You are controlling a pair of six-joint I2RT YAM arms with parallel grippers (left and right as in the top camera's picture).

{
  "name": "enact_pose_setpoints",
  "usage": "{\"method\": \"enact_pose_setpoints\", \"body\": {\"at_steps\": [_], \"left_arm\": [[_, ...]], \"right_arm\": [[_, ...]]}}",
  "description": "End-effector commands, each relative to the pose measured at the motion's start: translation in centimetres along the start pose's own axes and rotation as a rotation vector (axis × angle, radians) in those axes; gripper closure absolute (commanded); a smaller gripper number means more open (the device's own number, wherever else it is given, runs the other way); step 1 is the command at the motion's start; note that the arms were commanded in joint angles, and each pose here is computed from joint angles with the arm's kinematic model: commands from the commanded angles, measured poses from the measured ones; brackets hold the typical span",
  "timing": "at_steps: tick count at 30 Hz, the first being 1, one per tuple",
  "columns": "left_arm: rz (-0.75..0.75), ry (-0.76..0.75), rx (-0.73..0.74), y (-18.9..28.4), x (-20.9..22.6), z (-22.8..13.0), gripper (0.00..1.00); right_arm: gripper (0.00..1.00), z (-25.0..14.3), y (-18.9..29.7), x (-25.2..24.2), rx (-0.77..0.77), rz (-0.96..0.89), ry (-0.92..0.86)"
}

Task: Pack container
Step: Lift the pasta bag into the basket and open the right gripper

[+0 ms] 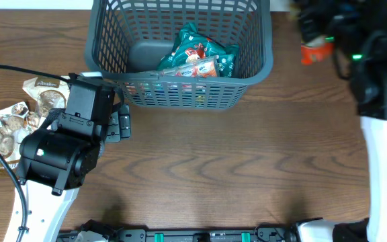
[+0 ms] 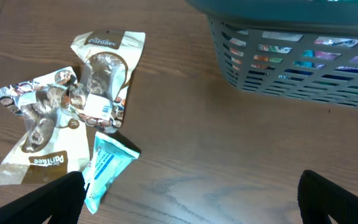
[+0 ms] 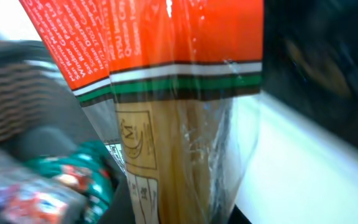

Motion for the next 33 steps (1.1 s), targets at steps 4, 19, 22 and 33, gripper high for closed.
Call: {"method": "enact_pose_setpoints", "body": {"at_steps": [4,19,22,33], "left_arm": [[0.005,0.030,-0.026,0.7,0.4,0.3,0.01],[0.005,0.030,-0.028,0.8,0.4,0.3,0.01],[0.005,0.030,-0.027,0.8,0.4,0.2,0.01],[0.005,0.030,-0.027,0.8,0.4,0.2,0.01]], "right_arm": [[0.99,5.2,-3.7,6.8,-0.199,0.147,0.293],[0.99,-7.8,-18.9,17.6,0.130,0.460,0.269],[0.99,-10.5,-20.1,18.6,0.202,0.495,0.258],[0.18,-12.8,-20.2,19.3,0.299,0.527,0.195]]}}
Point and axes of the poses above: each gripper's point midway between its finger pads, its own y axis back along the fingers, its own x axis along the line the jaws close on, z = x × y, the point moved 3 cm from there along y, back along the fingers, and after that the axes turned 4 degrees about -y, right-handed, at the moved point
